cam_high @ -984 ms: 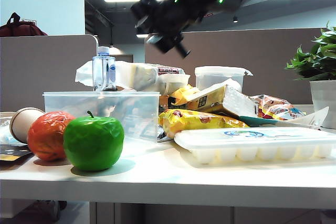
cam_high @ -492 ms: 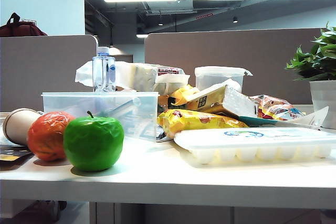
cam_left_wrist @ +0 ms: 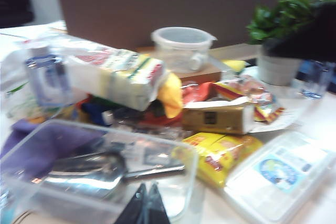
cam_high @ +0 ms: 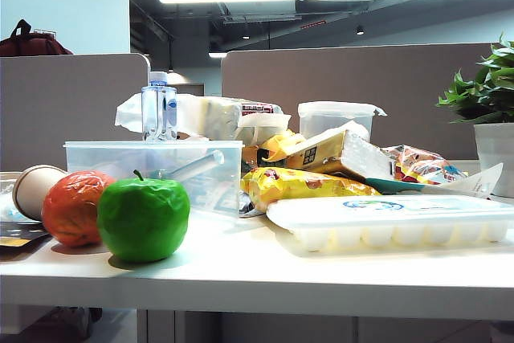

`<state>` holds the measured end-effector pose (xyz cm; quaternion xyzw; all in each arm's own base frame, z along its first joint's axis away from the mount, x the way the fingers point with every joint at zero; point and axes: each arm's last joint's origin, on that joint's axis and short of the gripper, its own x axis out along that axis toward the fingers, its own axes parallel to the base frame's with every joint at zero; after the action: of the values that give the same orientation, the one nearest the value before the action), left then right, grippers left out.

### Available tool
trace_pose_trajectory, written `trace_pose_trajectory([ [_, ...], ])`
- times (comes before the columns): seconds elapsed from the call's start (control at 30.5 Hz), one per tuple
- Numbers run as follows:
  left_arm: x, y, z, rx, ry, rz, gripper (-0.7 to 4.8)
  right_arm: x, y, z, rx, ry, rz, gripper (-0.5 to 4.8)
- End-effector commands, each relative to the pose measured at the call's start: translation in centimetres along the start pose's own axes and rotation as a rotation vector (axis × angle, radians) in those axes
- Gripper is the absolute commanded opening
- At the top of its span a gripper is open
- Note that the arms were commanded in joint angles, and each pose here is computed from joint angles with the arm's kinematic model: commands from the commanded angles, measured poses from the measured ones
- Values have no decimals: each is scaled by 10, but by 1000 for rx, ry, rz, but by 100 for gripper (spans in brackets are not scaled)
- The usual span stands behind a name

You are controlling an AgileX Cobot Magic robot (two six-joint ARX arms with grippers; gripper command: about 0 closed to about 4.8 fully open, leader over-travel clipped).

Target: Pick up the metal ice scoop from the table and place it inside the transparent plastic box.

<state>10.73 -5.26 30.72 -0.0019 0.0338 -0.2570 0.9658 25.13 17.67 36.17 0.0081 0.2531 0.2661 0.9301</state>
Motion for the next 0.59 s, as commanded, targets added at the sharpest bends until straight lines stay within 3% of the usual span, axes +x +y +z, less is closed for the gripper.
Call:
trace_pose_trajectory([
  [0.03, -9, 6, -12, 3, -27, 55, -5, -19, -2, -21, -6, -7, 38, -1],
  [0.16, -18, 12, -28, 2, -41, 122, -5, -41, -7, -46, -2, -16, 31, -1],
  [0.36, -27, 18, -54, 0, -51, 202, -5, -72, -17, -75, 10, -68, -90, -1],
  [0.59, -35, 19, -77, 7, -91, 242, -5, -106, -30, -103, 24, -160, -324, -1],
])
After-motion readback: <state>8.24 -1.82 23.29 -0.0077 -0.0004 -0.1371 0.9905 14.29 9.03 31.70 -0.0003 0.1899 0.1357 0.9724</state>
